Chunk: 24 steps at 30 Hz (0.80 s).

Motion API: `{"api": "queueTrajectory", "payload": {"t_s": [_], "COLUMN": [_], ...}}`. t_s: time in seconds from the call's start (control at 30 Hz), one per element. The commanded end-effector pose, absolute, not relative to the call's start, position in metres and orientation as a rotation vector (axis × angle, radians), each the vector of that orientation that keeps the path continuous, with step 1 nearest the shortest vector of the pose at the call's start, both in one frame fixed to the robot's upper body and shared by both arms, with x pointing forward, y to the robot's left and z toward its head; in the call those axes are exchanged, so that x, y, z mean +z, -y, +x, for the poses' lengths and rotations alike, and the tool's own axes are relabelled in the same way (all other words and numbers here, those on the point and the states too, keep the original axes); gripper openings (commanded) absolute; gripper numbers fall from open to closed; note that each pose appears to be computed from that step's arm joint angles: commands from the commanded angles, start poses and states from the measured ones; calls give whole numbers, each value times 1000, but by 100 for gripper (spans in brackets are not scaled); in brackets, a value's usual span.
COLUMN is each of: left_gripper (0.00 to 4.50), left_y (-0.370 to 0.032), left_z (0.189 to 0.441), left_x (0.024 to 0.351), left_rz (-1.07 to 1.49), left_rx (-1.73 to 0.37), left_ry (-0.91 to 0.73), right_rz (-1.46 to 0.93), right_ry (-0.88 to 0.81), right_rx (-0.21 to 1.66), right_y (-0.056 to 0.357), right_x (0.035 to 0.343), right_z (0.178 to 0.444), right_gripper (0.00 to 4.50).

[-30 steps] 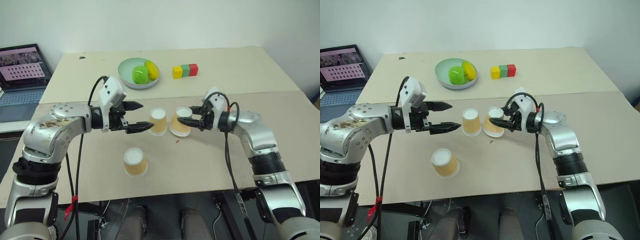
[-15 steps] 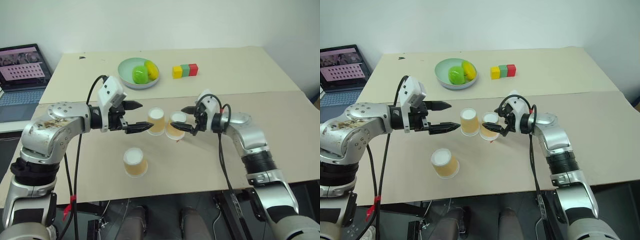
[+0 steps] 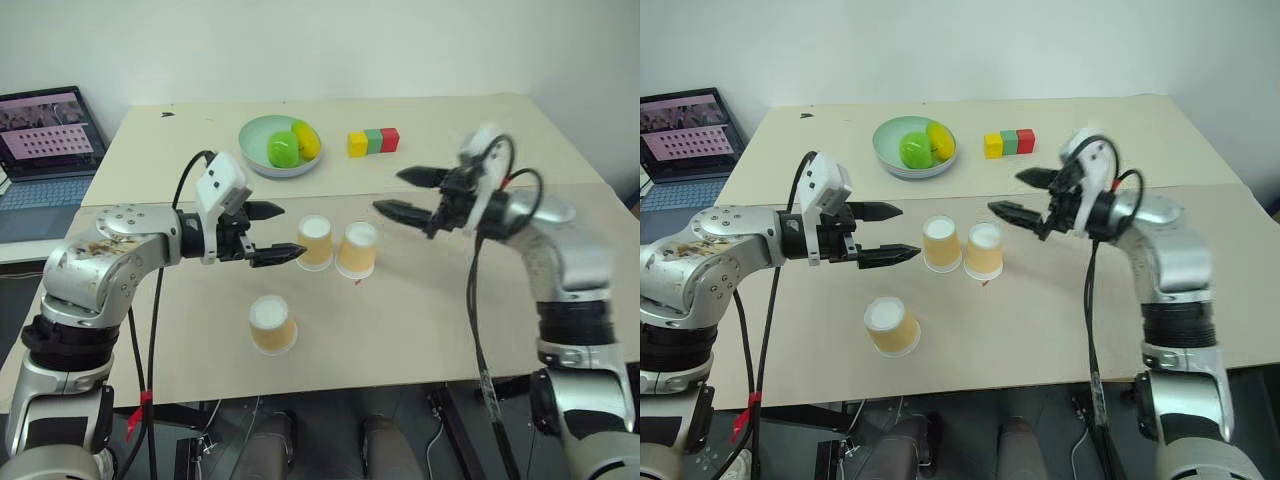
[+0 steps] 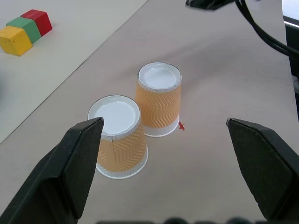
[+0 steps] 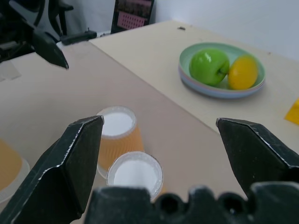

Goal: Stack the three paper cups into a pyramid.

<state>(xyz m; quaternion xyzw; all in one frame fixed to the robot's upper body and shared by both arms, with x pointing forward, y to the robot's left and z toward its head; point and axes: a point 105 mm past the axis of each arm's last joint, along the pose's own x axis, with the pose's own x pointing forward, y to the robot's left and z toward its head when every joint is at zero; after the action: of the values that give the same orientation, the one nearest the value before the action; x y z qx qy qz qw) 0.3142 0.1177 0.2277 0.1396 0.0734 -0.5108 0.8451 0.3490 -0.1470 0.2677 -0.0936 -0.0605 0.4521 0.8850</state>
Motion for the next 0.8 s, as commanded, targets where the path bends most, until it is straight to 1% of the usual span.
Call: {"api": "queueTrajectory", "payload": {"t_s": [0.03, 0.07, 0.13, 0.17, 0.27, 0.33, 0.47, 0.67, 0.8], "left_gripper": [450, 450, 450, 450, 450, 450, 450, 450, 450], "left_y": [-115, -115, -117, -121, -136, -143, -152, -158, -158], "left_z": [312, 311, 307, 305, 296, 290, 278, 274, 247], "left_x": [244, 245, 247, 247, 241, 239, 242, 233, 217], "left_rz": [317, 314, 317, 345, 412, 425, 435, 529, 529], "left_rx": [-1099, -1108, -1130, -1132, -1150, -1166, -1189, -1163, -1219], "left_ry": [-97, -98, -108, -118, -171, -207, -240, -250, -327], "right_rz": [-197, -196, -213, -218, -216, -213, -252, -253, -248], "right_ry": [209, 204, 157, 98, -26, -63, -127, -134, -139], "right_rx": [901, 900, 928, 954, 1043, 1077, 1070, 1108, 1175], "right_y": [170, 174, 181, 182, 179, 176, 174, 165, 157], "right_x": [296, 296, 284, 270, 242, 232, 211, 204, 203], "right_z": [328, 324, 312, 305, 284, 277, 285, 297, 304], "right_gripper": [449, 449, 449, 449, 449, 449, 449, 449, 449]}}
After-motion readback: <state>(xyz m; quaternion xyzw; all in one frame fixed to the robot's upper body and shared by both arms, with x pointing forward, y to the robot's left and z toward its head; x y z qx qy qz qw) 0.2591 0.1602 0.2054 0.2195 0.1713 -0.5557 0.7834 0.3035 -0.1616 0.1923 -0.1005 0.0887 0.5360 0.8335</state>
